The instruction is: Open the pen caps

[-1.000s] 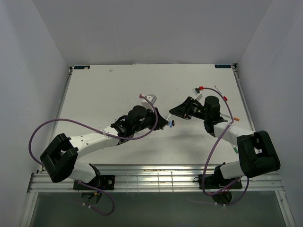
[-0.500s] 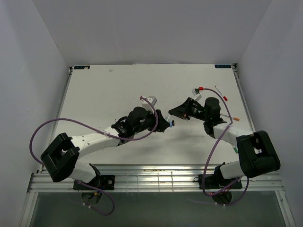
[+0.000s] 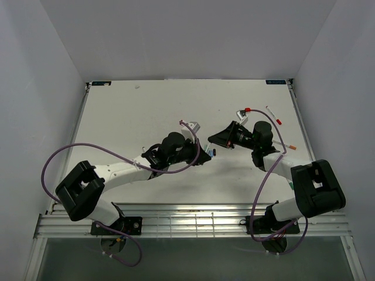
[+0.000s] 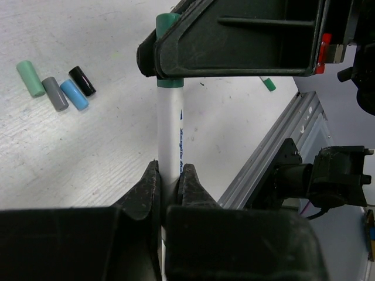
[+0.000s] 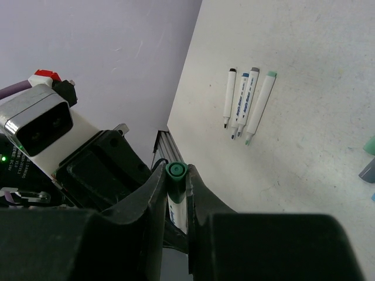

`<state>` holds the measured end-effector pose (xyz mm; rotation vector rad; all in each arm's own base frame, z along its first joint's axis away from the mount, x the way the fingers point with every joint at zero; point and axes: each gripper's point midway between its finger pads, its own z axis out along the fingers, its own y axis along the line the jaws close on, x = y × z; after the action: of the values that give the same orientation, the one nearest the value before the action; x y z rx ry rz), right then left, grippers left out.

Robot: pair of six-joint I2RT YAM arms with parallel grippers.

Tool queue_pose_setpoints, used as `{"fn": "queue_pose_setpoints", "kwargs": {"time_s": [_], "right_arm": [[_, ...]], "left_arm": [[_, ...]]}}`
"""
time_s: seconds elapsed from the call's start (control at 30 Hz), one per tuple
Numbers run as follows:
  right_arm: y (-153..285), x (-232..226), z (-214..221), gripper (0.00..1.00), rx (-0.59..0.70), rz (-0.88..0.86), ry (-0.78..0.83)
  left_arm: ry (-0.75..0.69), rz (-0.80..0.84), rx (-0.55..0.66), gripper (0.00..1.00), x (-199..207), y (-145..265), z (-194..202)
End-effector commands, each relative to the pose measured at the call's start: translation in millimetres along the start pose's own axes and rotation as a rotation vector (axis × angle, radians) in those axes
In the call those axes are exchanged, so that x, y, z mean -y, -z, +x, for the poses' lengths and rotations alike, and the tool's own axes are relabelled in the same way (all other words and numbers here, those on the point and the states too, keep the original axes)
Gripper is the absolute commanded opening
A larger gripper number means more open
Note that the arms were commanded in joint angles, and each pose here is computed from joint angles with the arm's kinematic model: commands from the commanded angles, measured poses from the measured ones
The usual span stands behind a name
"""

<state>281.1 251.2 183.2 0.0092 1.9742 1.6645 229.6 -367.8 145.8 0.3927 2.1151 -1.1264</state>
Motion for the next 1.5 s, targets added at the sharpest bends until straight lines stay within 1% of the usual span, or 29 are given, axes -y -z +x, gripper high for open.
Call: {"fn": "queue_pose_setpoints", "kwargs": {"time_s": [0.0,0.13,0.23,0.27,0.3,0.37,0.43,0.47,0.57,0.6,0.63,0.73,0.83,0.87,0.9,0.93,0.97,1.0,1.03,1.07,1.1,1.13,1.17,1.2,1.27,1.3,1.37,1.4,1.47], "right_arm": [[-2,-11,-8,0.08,0.026,-0.036,0.072],[-7,-11,-27,0.08,0.093,-0.005,0.138],[-8,-21,-49,0.08,0.179,-0.009,0.301],[-8,-32,-56,0.08,0.220,-0.037,0.432],[-7,-37,-60,0.08,0.245,-0.046,0.489],[-9,-43,-63,0.08,0.240,-0.071,0.530],[-14,-53,-63,0.08,0.218,-0.137,0.526],[-15,-58,-61,0.08,0.208,-0.164,0.514],[-13,-82,-52,0.08,0.181,-0.323,0.448],[-16,-77,-50,0.08,0.162,-0.344,0.404],[-10,-95,-48,0.08,0.162,-0.428,0.377],[-4,-104,-45,0.08,0.160,-0.524,0.313],[-5,-102,-46,0.08,0.169,-0.514,0.295],[-10,-92,-48,0.08,0.170,-0.462,0.293],[-10,-94,-50,0.08,0.176,-0.446,0.312],[-12,-89,-54,0.08,0.190,-0.409,0.308],[-21,-61,-55,0.08,0.174,-0.282,0.277],[-21,-64,-61,0.08,0.181,-0.237,0.308],[-25,-52,-72,0.08,0.209,-0.140,0.308],[-26,3,-60,0.08,0.127,0.112,0.257],[-26,1,-83,0.08,0.174,0.205,0.303],[-23,13,-84,0.08,0.150,0.286,0.303],[-18,26,-85,0.08,0.137,0.366,0.295],[-8,42,-77,0.08,0.087,0.452,0.302],[3,51,-79,0.08,0.091,0.529,0.337],[11,54,-76,0.08,0.083,0.567,0.353],[21,63,-72,0.08,0.083,0.613,0.368],[26,65,-68,0.08,0.071,0.638,0.362],[34,71,-57,0.08,0.032,0.670,0.357]], "left_arm": [[-0.020,0.064,-0.005,0.00,16,1,-6],[-0.014,0.101,-0.023,0.00,20,7,2],[-0.013,0.177,-0.031,0.00,31,17,8],[-0.016,0.223,-0.046,0.00,39,22,12],[-0.025,0.269,-0.019,0.00,49,29,6],[-0.025,0.325,-0.038,0.00,54,39,17],[-0.037,0.380,0.000,0.00,65,51,12],[-0.032,0.377,-0.007,0.00,60,54,20],[-0.030,0.400,0.011,0.00,59,62,25],[-0.036,0.422,0.026,0.00,63,64,24],[-0.032,0.441,0.023,0.00,65,67,25],[-0.036,0.481,0.018,0.00,69,71,29],[-0.033,0.501,0.028,0.00,72,73,28],[-0.031,0.498,0.029,0.00,72,73,28],[-0.030,0.493,0.032,0.00,72,73,27],[-0.020,0.461,0.047,0.00,67,70,24],[-0.021,0.428,0.058,0.00,63,68,21],[0.000,0.343,0.030,0.00,51,63,23],[0.019,0.244,0.026,0.00,36,57,21],[0.040,0.079,0.078,0.00,9,50,11],[0.062,-0.079,0.005,0.00,-21,50,29],[0.076,-0.174,0.024,0.00,-32,50,19],[0.079,-0.316,0.071,0.00,-57,54,11],[0.088,-0.430,0.019,0.00,-76,62,24],[0.093,-0.525,0.049,0.00,-88,70,15],[0.085,-0.624,0.070,0.00,-104,82,14],[0.135,-0.726,0.134,0.00,-117,97,6],[0.134,-0.811,0.148,0.00,-131,110,6],[0.175,-0.898,0.160,0.00,-151,122,4]]}}
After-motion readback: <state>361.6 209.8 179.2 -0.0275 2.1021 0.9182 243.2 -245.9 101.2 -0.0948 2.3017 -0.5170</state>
